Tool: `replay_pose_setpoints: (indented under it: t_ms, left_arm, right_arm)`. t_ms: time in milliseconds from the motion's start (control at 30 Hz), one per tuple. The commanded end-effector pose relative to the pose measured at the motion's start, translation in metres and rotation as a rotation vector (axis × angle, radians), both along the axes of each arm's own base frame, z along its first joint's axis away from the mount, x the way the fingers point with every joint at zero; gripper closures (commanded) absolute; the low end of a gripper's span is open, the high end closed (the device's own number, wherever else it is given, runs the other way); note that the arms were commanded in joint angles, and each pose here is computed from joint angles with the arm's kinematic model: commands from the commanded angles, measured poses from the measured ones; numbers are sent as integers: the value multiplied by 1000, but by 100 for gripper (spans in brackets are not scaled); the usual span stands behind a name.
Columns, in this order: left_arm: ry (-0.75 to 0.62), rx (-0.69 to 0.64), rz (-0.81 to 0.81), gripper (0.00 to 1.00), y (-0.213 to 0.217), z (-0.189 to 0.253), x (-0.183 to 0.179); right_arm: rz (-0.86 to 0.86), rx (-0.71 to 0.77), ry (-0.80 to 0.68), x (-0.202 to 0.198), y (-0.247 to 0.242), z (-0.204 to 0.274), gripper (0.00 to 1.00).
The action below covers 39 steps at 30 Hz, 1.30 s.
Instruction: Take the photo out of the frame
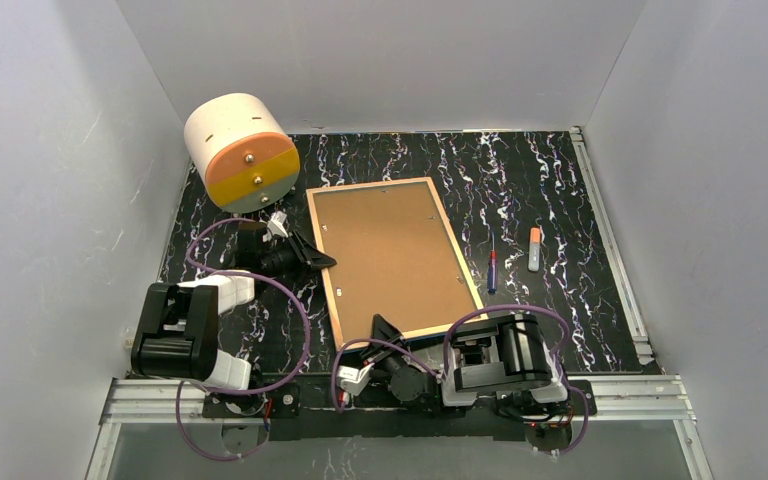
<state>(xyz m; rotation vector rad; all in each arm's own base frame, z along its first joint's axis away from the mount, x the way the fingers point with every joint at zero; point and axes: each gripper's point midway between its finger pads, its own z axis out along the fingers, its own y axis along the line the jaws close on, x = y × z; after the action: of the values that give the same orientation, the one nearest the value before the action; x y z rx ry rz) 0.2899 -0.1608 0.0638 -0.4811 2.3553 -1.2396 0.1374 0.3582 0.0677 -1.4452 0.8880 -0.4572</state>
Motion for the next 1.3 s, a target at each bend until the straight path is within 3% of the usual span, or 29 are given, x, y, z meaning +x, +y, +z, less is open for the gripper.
replay_pose_setpoints:
  t_ms: [0,100,300,400,467,700,767,1033,1267]
  left_arm:
    - [-64,29,-57,100,-1,8,-2]
    - [-81,18,-61,96,-3,14,0]
    - [-167,-24,-76,65,-7,43,4]
    - [-208,-65,-67,40,-9,66,6]
    - [-236,-70,-49,31,-8,82,9]
    - [-319,81,51,12,19,123,18]
    - [-351,96,101,2,27,138,20]
    - [-505,-46,161,2,23,219,27]
    - [-513,-49,193,2,26,232,41]
  right_arm:
    - [-71,389,17,8,1,67,96]
    - [-74,422,20,9,1,77,99]
    - [-102,510,65,9,5,98,99]
    - [-112,542,131,8,9,102,99]
    - [-108,584,208,6,15,103,99]
    - [-135,660,358,2,17,114,99]
    - [-150,700,376,3,14,121,99]
    - [-204,829,517,1,13,129,99]
    - [-184,1017,599,1,11,169,99]
